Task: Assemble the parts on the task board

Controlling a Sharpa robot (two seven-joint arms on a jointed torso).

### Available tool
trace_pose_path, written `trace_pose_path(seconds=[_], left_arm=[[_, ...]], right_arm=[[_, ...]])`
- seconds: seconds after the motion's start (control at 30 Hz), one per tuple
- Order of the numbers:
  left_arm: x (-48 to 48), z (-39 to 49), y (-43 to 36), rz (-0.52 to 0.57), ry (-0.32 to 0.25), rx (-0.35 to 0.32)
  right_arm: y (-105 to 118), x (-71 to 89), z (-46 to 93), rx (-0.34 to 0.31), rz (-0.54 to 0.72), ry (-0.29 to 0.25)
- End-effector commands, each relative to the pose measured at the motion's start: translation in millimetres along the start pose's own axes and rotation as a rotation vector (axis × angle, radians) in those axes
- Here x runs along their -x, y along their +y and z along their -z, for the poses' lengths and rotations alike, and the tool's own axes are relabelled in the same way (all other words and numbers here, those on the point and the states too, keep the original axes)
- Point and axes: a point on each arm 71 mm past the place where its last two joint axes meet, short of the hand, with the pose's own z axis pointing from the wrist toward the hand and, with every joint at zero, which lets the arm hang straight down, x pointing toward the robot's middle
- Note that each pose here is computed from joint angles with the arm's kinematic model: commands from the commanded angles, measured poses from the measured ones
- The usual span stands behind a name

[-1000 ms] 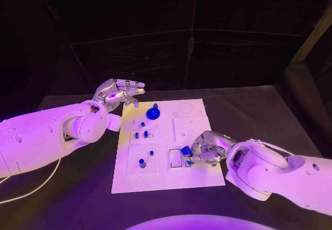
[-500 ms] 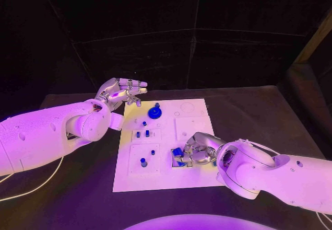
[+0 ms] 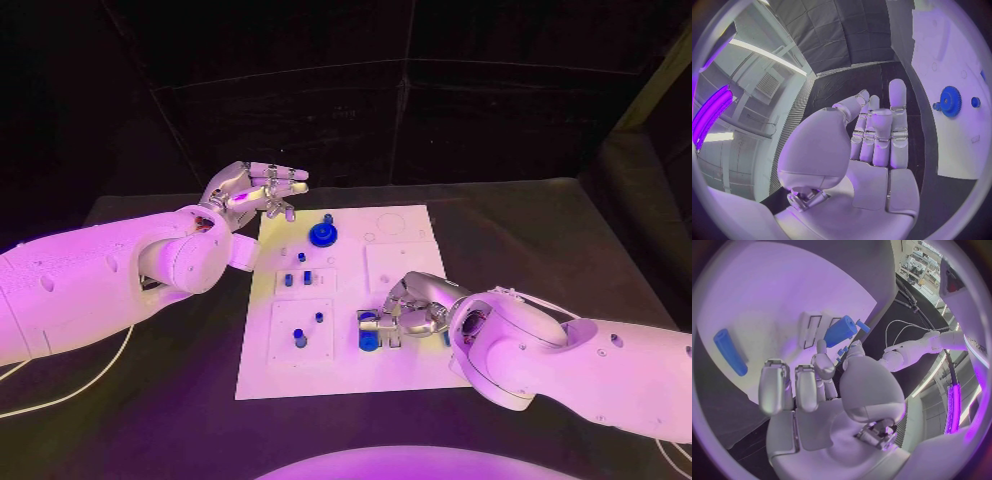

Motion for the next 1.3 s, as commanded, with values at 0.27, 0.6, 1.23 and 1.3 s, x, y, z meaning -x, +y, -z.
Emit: trace_pose_path(seconds=[0.27, 0.6, 1.23, 1.3], left_arm=[[-0.9, -0.3, -1.4, 0.006, 0.01, -0.005], [-0.2, -0.3, -1.2, 0.006, 0.009, -0.004], [1.1, 0.1, -1.1, 0.005, 0.007, -0.003], [1.4, 0.4, -1.1, 0.005, 0.006, -0.003]], right_arm=[[5.3, 1.3, 1.7, 0.035, 0.052, -0.021], [7.0, 0.4, 5.9, 0.07, 0.09, 0.003], [9.0, 0.8, 3.5, 0.088, 0.171, -0.017], [9.2, 1.5, 4.3, 0.093, 0.166, -0.025]])
